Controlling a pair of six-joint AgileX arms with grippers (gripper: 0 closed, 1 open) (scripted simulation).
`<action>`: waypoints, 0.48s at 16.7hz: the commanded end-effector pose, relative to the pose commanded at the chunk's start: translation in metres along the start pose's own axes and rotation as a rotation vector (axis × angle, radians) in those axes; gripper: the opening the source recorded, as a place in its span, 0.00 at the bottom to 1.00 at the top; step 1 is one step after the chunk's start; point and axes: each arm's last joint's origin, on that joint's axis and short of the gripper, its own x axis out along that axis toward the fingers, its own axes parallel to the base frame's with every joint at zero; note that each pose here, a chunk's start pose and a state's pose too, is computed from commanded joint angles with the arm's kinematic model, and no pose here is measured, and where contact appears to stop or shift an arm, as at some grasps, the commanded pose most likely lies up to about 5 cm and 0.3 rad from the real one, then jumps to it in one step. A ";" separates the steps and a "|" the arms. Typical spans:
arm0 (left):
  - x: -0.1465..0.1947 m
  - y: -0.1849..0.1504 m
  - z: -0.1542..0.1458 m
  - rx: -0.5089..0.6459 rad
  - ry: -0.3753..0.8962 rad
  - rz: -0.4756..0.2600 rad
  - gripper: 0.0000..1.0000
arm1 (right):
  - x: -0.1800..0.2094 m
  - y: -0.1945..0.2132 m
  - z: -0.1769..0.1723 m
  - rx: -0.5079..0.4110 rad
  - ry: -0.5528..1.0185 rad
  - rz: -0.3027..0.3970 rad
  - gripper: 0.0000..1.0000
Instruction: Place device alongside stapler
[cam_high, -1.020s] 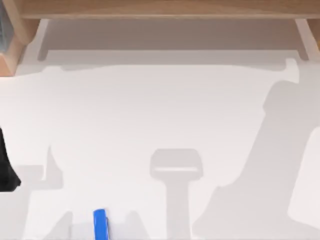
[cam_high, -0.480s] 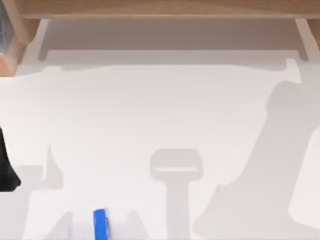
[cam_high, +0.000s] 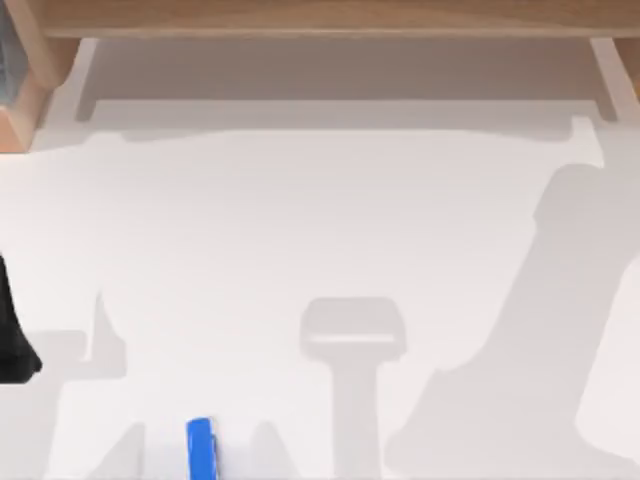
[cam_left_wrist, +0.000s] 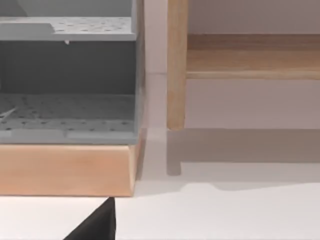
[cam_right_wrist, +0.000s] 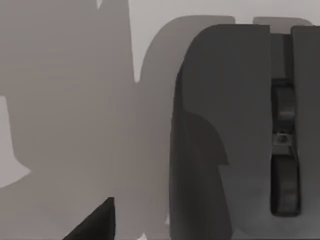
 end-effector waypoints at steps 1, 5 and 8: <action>0.000 0.000 0.000 0.000 0.000 0.000 1.00 | 0.001 0.000 0.000 0.000 -0.002 -0.001 1.00; 0.000 0.000 0.000 0.000 0.000 0.000 1.00 | 0.016 0.000 0.002 -0.001 -0.002 -0.001 1.00; 0.000 0.000 0.000 0.000 0.000 0.000 1.00 | 0.019 0.000 0.002 -0.001 0.002 0.001 1.00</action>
